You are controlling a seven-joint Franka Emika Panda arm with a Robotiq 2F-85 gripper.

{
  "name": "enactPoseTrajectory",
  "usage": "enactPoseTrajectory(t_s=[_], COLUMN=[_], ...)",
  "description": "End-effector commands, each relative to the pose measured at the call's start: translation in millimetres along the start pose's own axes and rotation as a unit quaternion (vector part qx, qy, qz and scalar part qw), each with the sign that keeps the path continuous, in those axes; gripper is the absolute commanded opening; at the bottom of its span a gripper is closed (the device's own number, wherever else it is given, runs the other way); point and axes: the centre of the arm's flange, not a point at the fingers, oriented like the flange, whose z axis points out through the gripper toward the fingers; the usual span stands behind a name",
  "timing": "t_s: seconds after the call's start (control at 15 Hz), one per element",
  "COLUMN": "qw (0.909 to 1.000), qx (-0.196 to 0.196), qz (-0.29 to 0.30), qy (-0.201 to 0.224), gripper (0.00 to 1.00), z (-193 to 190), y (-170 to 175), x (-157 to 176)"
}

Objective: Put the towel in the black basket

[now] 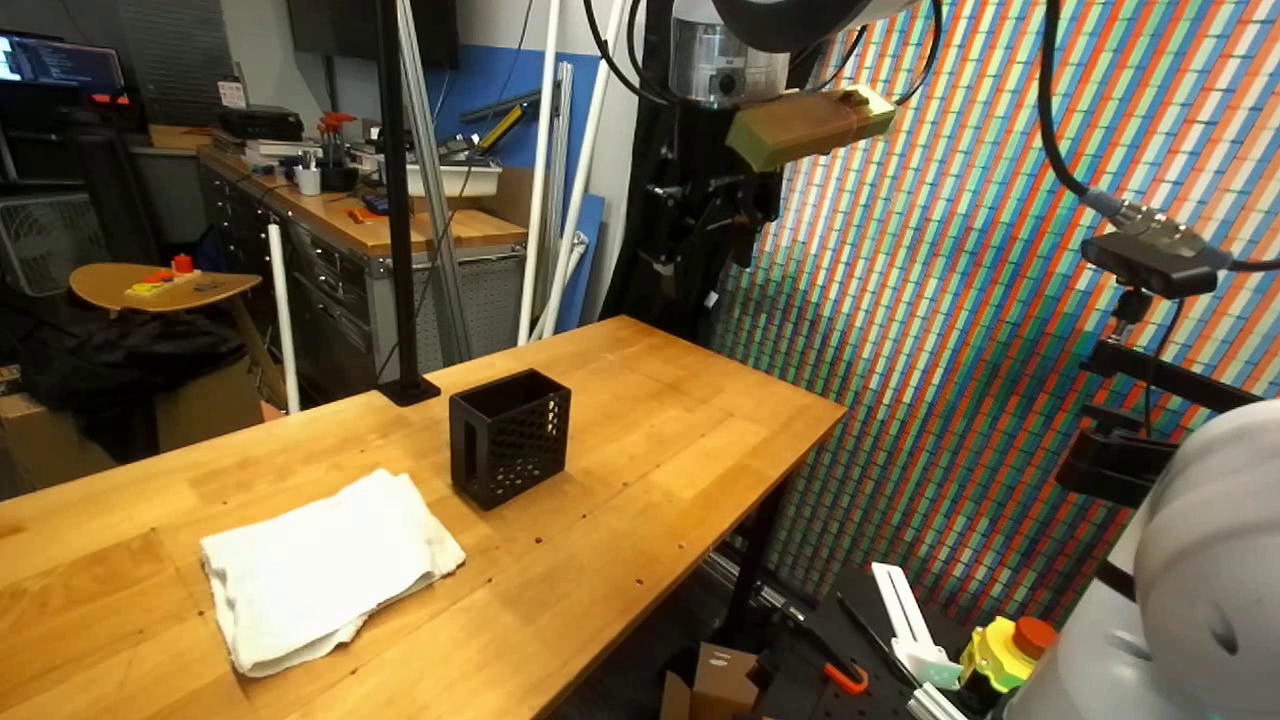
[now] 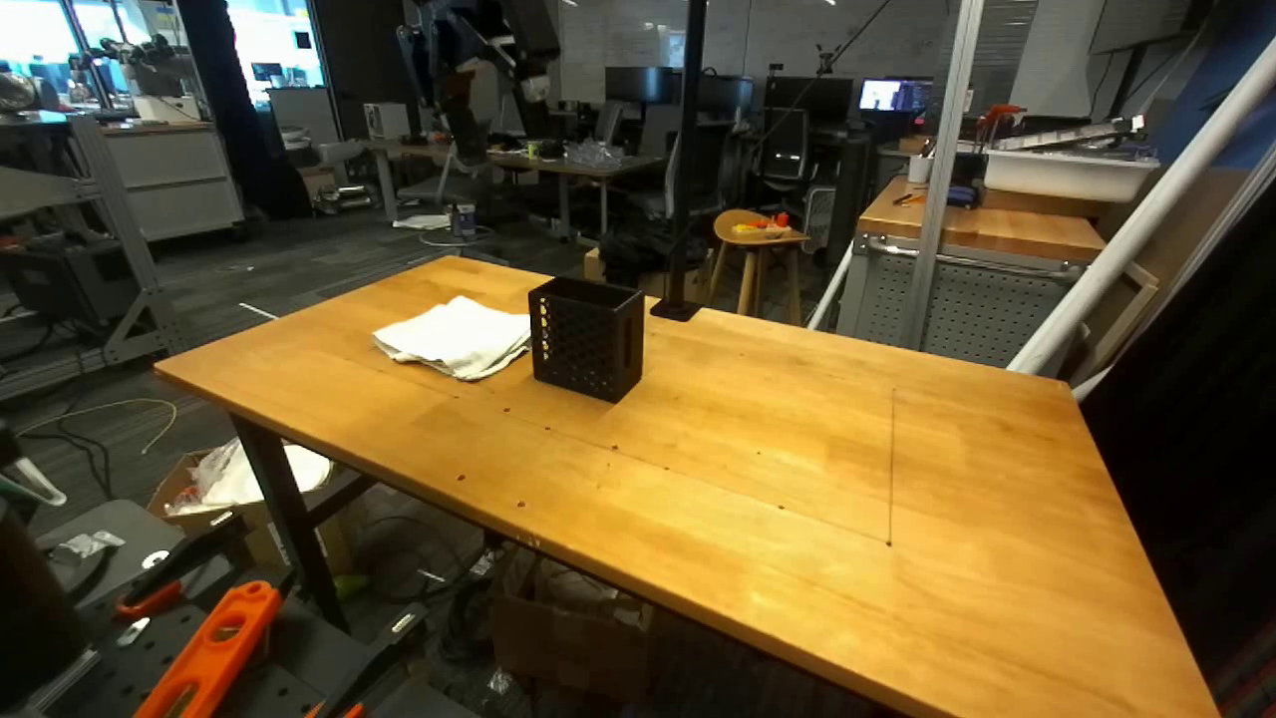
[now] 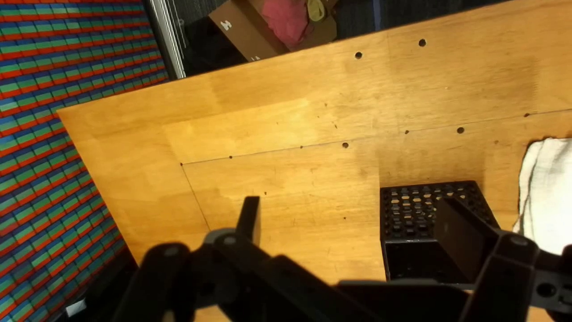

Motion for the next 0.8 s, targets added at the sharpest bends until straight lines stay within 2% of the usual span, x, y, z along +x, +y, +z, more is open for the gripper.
enactPoseTrajectory(t_s=[0.0, 0.4, 0.73], qw=[1.0000, 0.9997, 0.9976], qx=[0.002, 0.019, 0.016], qz=[0.001, 0.013, 0.066], qy=[0.000, 0.010, 0.010], gripper=[1.00, 1.00, 1.00], z=[1, -2, -9], y=[1, -14, -54], x=[6, 68, 120])
